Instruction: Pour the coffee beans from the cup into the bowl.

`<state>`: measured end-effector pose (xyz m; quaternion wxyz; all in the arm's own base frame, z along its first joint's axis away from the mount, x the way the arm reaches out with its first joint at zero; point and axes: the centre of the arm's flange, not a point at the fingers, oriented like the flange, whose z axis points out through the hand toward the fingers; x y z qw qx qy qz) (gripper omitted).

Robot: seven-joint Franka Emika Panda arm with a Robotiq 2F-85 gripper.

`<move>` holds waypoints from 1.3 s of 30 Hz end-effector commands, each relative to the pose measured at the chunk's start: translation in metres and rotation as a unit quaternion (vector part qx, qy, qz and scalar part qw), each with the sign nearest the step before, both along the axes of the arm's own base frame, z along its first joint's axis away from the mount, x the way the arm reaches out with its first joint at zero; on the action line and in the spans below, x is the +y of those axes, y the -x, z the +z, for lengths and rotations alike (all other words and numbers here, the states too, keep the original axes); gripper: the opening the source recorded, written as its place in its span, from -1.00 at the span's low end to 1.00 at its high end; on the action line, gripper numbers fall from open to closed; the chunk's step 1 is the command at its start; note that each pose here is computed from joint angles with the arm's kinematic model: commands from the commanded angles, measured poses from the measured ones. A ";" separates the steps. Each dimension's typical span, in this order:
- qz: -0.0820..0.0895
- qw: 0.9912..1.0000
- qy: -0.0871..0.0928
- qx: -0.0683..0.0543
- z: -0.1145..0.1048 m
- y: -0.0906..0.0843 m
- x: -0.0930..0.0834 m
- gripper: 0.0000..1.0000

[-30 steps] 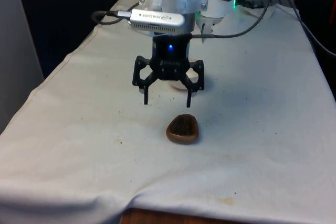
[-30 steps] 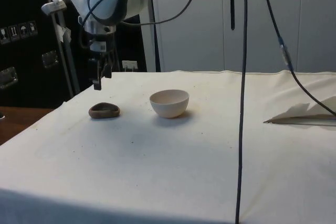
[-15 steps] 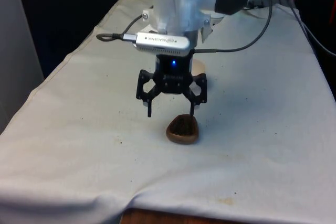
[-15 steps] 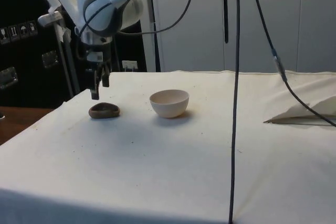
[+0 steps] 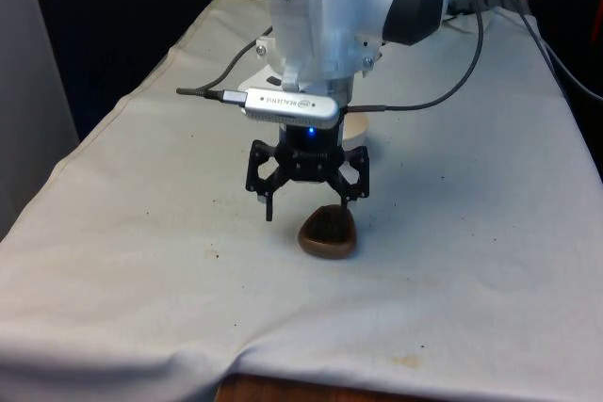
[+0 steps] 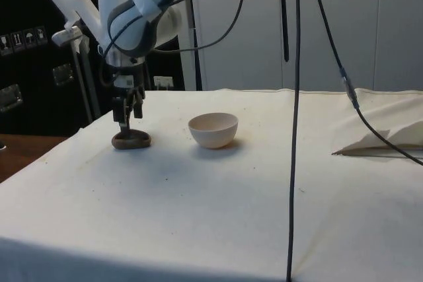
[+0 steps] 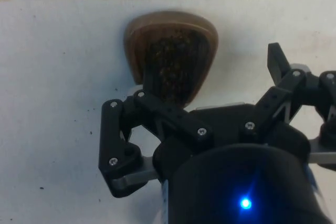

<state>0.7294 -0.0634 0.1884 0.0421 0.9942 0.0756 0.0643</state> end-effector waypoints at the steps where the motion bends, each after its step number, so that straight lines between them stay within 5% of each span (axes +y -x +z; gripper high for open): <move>1: -0.002 1.000 -0.004 0.003 -0.004 0.000 0.000 1.00; 22: -0.004 1.000 0.000 0.007 -0.009 0.000 -0.008 1.00; 39: -0.018 0.999 -0.031 0.012 -0.012 -0.001 -0.024 1.00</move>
